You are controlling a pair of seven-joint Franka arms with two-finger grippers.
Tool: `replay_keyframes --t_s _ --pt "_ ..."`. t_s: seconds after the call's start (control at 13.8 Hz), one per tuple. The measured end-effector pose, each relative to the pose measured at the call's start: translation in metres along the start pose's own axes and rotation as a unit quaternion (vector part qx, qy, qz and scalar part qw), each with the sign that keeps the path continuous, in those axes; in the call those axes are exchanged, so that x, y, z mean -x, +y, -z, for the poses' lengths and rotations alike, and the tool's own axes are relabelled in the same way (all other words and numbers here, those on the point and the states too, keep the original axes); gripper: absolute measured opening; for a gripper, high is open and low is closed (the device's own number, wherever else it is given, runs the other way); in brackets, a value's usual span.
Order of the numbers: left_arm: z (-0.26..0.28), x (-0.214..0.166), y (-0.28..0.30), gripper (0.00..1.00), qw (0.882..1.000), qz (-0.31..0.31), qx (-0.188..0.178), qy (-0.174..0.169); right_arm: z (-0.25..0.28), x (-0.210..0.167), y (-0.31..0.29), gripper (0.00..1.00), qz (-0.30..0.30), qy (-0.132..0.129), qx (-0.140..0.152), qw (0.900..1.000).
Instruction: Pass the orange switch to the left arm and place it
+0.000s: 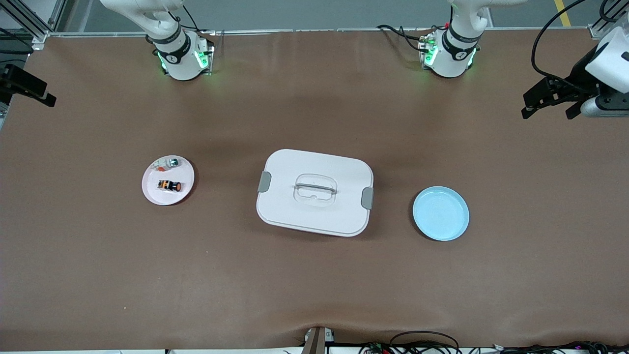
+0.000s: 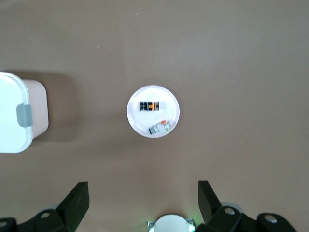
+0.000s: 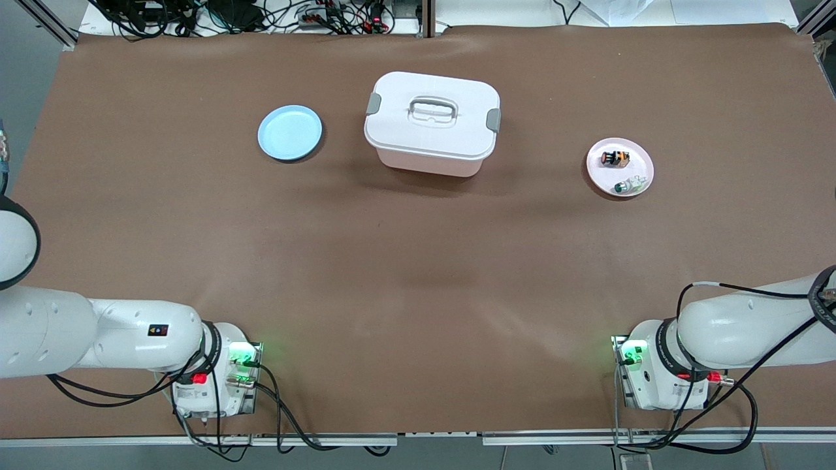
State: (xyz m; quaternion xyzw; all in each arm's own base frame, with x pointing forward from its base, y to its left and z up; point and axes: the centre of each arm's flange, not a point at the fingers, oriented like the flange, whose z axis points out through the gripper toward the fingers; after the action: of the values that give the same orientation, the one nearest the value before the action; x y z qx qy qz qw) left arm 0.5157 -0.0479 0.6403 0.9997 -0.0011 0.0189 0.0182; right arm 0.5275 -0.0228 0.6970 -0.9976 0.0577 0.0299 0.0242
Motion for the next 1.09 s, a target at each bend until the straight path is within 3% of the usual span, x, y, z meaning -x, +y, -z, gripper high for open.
replay_keyframes --t_s 1.09 --pt "0.0055 -0.0027 0.0005 1.00 1.000 -0.002 -0.004 0.008 0.0032 -0.0032 -0.0048 1.00 0.036 0.019 0.014 0.999"
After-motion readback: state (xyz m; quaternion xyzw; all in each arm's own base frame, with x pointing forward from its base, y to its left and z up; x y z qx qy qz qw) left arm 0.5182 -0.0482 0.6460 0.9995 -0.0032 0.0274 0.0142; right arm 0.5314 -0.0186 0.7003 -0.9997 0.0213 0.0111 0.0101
